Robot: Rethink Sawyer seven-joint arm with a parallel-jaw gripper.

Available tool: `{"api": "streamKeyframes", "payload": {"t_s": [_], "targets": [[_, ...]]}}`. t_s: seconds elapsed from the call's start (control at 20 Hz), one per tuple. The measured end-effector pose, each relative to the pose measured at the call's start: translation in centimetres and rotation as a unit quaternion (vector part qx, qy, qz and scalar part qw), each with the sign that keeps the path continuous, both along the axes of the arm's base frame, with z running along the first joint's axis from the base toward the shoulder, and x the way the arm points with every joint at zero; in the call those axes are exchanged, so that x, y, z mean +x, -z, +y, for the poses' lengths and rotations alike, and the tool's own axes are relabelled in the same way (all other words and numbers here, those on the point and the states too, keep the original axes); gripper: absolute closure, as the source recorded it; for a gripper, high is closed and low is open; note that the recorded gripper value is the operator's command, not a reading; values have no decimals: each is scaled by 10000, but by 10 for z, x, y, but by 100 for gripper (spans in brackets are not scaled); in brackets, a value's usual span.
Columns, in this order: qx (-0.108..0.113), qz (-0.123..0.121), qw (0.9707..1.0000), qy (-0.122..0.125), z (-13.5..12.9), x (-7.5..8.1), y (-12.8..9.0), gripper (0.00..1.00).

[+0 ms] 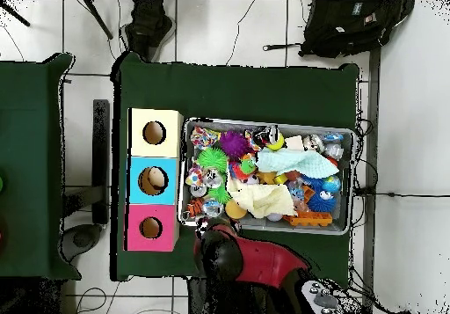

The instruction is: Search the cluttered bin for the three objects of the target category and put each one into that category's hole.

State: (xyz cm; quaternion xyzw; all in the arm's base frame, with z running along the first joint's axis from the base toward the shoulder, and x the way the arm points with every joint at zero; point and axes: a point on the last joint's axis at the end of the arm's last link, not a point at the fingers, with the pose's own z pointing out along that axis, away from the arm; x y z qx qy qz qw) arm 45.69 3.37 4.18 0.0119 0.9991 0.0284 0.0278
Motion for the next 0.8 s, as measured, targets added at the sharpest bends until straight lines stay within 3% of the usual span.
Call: {"api": "streamKeyframes", "payload": {"t_s": [0.8], "targets": [[65, 62, 10000, -19, 5, -3, 5, 0]]}}
